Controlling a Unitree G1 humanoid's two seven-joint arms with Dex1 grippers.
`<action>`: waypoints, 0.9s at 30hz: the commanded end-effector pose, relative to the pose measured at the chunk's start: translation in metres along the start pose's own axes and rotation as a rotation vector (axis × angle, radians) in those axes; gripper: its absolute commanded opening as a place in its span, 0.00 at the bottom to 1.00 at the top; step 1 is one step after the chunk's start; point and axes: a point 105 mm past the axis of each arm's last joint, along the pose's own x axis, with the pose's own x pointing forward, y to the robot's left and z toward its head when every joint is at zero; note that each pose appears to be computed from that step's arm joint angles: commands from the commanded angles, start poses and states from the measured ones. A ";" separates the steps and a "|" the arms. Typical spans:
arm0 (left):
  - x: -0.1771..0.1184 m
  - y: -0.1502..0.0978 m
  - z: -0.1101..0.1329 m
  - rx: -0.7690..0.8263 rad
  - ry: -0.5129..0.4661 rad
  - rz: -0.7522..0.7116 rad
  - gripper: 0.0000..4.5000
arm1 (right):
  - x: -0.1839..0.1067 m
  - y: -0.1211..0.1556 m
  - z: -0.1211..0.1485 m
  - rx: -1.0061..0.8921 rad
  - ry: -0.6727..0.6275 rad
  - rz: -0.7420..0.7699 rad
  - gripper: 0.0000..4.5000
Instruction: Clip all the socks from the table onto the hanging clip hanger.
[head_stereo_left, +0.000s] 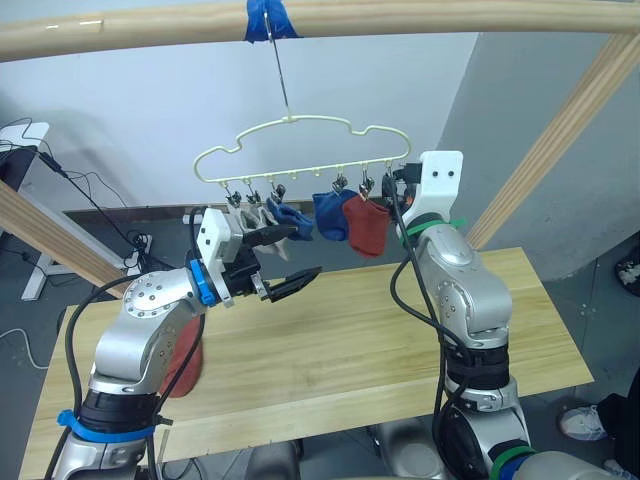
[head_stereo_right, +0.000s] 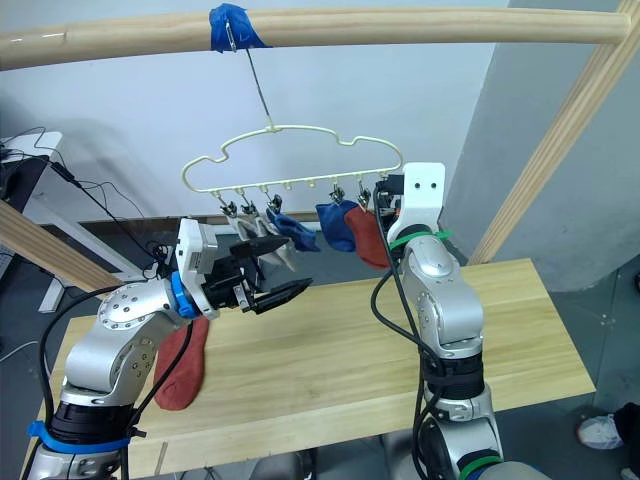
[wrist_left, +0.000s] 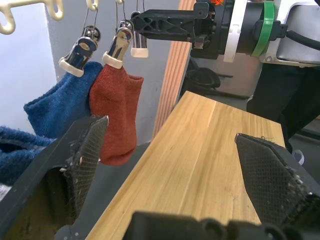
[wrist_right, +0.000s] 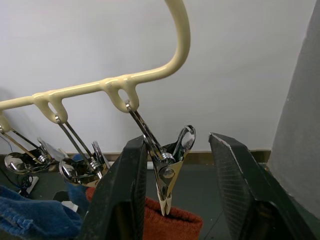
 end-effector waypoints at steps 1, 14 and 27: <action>-0.001 0.003 0.008 0.039 -0.022 -0.003 1.00 | -0.002 0.002 0.014 0.012 -0.058 -0.009 0.44; -0.001 0.003 0.009 0.042 -0.021 -0.007 1.00 | 0.000 0.009 0.018 0.024 -0.075 0.022 0.44; -0.001 0.002 0.009 0.042 -0.020 -0.011 1.00 | -0.001 0.014 0.021 0.038 -0.091 0.041 0.40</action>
